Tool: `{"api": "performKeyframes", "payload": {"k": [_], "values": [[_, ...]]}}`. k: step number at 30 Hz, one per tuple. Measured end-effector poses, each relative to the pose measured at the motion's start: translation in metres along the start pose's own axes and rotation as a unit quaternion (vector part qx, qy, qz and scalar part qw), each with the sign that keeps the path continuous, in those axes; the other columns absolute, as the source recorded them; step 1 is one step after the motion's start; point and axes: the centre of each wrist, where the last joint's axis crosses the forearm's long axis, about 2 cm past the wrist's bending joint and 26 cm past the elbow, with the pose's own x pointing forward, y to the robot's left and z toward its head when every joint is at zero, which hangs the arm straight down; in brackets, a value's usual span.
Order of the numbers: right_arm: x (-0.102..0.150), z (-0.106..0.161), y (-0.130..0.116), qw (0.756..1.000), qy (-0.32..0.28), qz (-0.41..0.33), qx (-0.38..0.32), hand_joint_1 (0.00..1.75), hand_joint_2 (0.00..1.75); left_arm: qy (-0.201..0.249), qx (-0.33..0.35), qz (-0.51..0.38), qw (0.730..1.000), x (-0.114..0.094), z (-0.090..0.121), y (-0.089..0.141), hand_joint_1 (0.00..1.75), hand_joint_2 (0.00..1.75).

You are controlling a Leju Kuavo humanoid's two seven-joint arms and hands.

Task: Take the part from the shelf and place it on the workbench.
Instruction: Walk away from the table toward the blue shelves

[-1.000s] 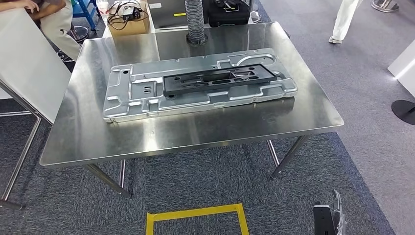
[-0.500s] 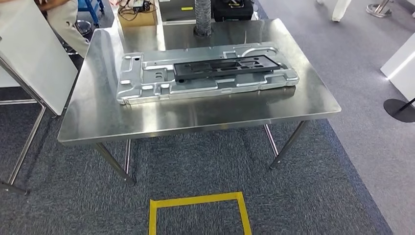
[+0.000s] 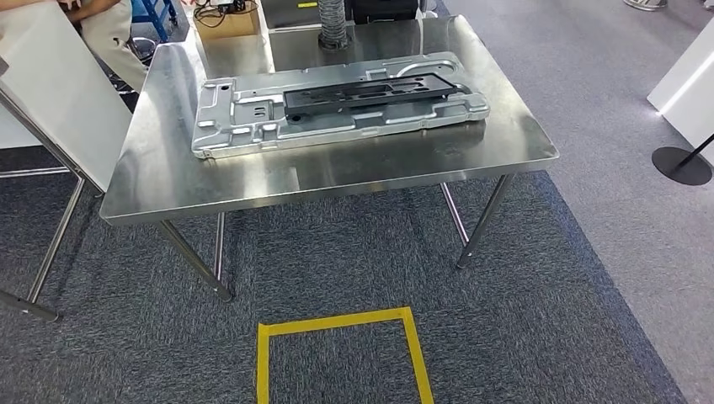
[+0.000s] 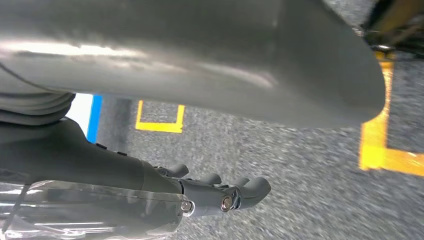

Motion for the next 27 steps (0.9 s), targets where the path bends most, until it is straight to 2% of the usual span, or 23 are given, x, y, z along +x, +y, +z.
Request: {"api": "performKeyframes", "payload": {"k": [14,27], "values": [[0.0037,0.0004,0.0053,0.997,-0.057,0.003,0.042,0.0,0.0,-0.004,-0.01,-0.003,1.0,0.0048,-0.0029,-0.0033,0.0,0.0],[0.0085,-0.0001,0.0058,0.997,-0.069,0.001,0.044,0.0,0.0,-0.002,-0.012,-0.006,1.0,0.0032,-0.0019,-0.0022,0.0,0.0]]}}
